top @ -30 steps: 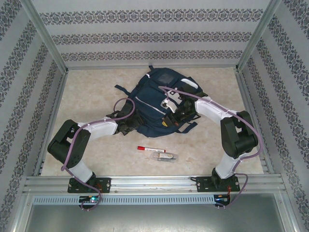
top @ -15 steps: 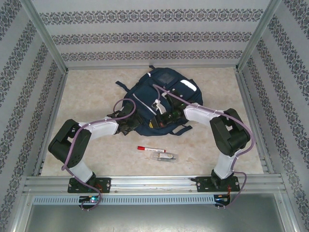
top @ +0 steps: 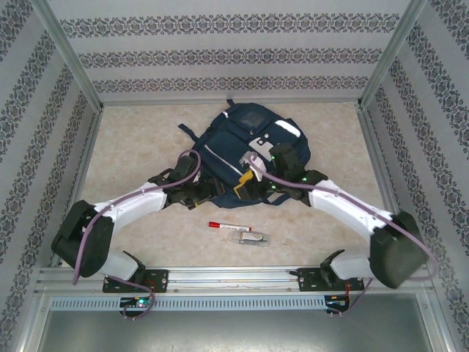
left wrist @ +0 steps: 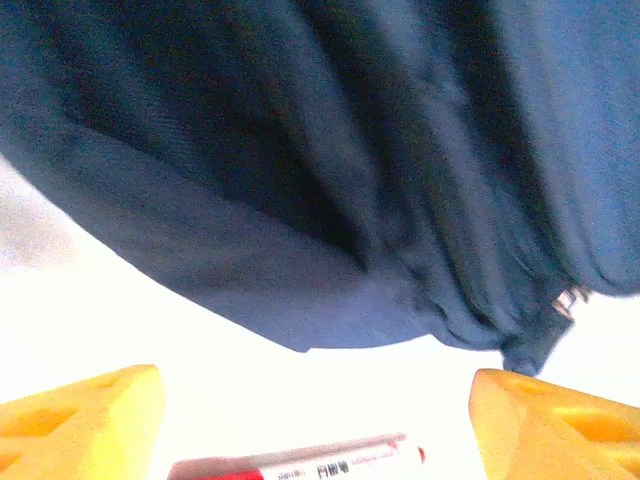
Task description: Pack books, pencil case, and school supplies into a backpack
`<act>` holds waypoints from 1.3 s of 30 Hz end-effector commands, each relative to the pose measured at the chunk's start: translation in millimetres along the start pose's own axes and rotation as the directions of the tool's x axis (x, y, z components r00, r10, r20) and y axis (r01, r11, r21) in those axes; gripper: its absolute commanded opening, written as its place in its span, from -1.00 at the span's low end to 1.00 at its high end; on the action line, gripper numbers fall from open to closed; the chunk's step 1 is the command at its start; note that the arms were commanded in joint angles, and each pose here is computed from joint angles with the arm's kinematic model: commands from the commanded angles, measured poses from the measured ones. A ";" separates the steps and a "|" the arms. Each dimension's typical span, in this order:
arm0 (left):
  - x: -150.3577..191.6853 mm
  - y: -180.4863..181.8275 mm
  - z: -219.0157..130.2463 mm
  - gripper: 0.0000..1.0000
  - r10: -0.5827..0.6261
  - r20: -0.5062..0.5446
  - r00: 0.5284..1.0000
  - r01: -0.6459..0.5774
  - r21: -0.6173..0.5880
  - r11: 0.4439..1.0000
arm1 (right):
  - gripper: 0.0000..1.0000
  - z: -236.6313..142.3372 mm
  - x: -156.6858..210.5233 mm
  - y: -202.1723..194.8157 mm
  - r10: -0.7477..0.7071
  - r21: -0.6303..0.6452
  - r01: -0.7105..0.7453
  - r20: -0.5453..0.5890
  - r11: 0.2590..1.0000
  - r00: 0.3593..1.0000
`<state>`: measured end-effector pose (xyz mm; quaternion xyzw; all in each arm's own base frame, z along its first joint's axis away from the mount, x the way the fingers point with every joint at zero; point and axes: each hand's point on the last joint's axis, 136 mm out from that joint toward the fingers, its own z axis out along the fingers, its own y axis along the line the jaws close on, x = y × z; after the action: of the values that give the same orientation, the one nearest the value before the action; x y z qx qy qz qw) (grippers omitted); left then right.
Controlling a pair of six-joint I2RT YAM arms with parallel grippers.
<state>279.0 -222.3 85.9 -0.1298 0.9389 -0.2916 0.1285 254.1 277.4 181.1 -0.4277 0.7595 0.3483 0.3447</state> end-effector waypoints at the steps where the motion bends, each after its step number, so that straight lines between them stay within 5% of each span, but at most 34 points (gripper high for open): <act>1: 22.9 -2.2 -17.2 0.59 0.147 -0.107 0.983 -0.149 -0.010 0.989 | -0.01 -15.3 7.9 1.8 -0.326 -0.007 0.326 -0.021 0.945 0.945; 9: 30.7 -33.9 -9.5 0.45 0.225 -0.036 0.974 -0.217 0.151 0.964 | -0.08 -7.7 18.1 -35.8 -0.699 0.022 0.710 -0.161 0.704 0.697; 17: 30.8 -43.5 0.0 0.43 0.307 -0.015 0.952 -0.301 0.149 0.942 | -0.08 27.2 34.1 -64.0 -0.816 -0.027 0.845 -0.276 0.534 0.507; 23: 30.8 -54.8 -1.6 0.42 0.344 -0.007 0.939 -0.336 0.193 0.922 | -0.18 40.5 44.4 -96.9 -0.769 0.022 0.846 -0.404 0.533 0.495; 27: 23.4 -59.3 -1.6 0.35 0.329 0.031 0.944 -0.329 0.196 0.924 | -0.87 40.8 49.3 -93.7 -0.753 0.014 0.826 -0.403 0.563 0.520; 29: 20.8 -63.6 0.1 0.34 0.328 0.031 0.944 -0.327 0.198 0.924 | -1.00 39.6 47.6 -86.6 -0.751 0.025 0.812 -0.363 0.584 0.551; 33: 13.7 -75.5 5.4 0.33 0.322 0.048 0.945 -0.325 0.202 0.924 | -1.00 38.8 30.0 -71.9 -0.723 0.053 0.749 -0.223 0.660 0.653; 39: 1.7 -84.1 13.1 0.33 0.333 0.059 0.941 -0.338 0.165 0.927 | -1.00 41.5 8.5 -54.1 -0.686 0.038 0.689 -0.073 0.724 0.724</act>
<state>284.8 -287.2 111.2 0.0300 0.9221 -0.3435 0.1754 317.6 267.1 113.1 -0.6987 0.5818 0.0889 0.4068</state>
